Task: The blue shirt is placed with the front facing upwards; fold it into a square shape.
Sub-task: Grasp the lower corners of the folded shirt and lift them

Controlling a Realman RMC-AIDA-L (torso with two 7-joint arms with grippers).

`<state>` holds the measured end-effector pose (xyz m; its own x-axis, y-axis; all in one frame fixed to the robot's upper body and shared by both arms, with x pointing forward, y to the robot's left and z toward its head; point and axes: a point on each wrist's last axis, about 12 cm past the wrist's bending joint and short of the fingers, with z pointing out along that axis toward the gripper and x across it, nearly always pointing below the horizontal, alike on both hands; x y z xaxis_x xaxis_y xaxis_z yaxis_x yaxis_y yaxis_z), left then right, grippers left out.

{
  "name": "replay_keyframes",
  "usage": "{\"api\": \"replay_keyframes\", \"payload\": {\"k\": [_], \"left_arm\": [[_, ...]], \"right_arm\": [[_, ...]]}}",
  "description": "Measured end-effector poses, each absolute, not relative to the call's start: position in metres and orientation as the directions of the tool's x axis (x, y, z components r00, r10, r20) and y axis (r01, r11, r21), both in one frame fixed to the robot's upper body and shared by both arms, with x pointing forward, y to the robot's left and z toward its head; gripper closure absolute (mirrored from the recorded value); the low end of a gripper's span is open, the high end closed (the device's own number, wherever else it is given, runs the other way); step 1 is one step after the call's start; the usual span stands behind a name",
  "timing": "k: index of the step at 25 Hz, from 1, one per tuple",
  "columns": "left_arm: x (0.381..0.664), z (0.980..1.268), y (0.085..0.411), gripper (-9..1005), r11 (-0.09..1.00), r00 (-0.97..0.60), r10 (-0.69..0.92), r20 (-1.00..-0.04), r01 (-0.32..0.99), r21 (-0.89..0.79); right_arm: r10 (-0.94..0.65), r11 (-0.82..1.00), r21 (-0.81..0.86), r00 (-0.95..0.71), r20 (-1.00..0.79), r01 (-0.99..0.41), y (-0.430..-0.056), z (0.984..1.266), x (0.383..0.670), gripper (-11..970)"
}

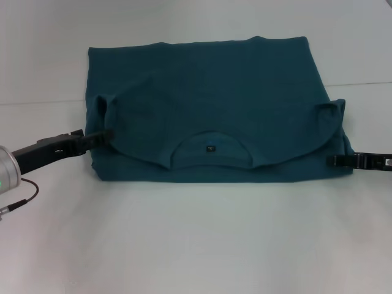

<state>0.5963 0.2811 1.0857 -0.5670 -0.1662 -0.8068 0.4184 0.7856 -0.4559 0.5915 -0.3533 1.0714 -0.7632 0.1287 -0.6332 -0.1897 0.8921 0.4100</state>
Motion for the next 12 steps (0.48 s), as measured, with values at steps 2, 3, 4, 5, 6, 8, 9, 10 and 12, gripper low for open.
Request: {"api": "replay_keyframes", "payload": {"k": [2,3,4,5,6,8,9,10,12], "left_arm": [[0.5963,1.0857,0.281,88,0.785,-0.567,-0.166,-0.807,0.418,-0.456],[0.5965,1.0857,0.2811,88,0.786,-0.567,-0.167,-0.807,0.417,-0.455],[0.5967,1.0857,0.2812,88,0.788,-0.566,-0.167,-0.807,0.416,-0.454],[0.597,1.0859,0.2813,87,0.788,-0.565,-0.167,-0.808,0.416,-0.454],[0.5973,1.086,0.2813,87,0.789,-0.565,-0.167,-0.808,0.415,-0.453],[0.5977,1.0863,0.2815,87,0.79,-0.564,-0.166,-0.809,0.415,-0.451],[0.598,1.0866,0.2816,87,0.791,-0.563,-0.166,-0.81,0.415,-0.451],[0.5981,1.0867,0.2818,87,0.791,-0.563,-0.166,-0.81,0.414,-0.45],[0.5985,1.0869,0.2819,87,0.792,-0.562,-0.166,-0.81,0.413,-0.449]], "right_arm": [[0.124,0.894,0.405,-0.765,-0.632,-0.19,-0.3504,1.0698,0.5935,306],[0.122,0.895,0.403,-0.766,-0.631,-0.19,-0.3495,1.0693,0.594,308],[0.119,0.896,0.401,-0.767,-0.631,-0.192,-0.3483,1.0686,0.5945,310],[0.116,0.896,0.4,-0.768,-0.63,-0.193,-0.347,1.0681,0.5949,313],[0.115,0.897,0.399,-0.767,-0.631,-0.193,-0.3466,1.068,0.5952,315],[0.116,0.896,0.4,-0.767,-0.631,-0.194,-0.3458,1.0681,0.5955,320],[0.118,0.895,0.401,-0.767,-0.631,-0.193,-0.3457,1.0681,0.5956,323],[0.118,0.895,0.402,-0.767,-0.63,-0.192,-0.3457,1.0681,0.5956,325],[0.12,0.895,0.403,-0.768,-0.629,-0.19,-0.3457,1.068,0.5955,330]]}}
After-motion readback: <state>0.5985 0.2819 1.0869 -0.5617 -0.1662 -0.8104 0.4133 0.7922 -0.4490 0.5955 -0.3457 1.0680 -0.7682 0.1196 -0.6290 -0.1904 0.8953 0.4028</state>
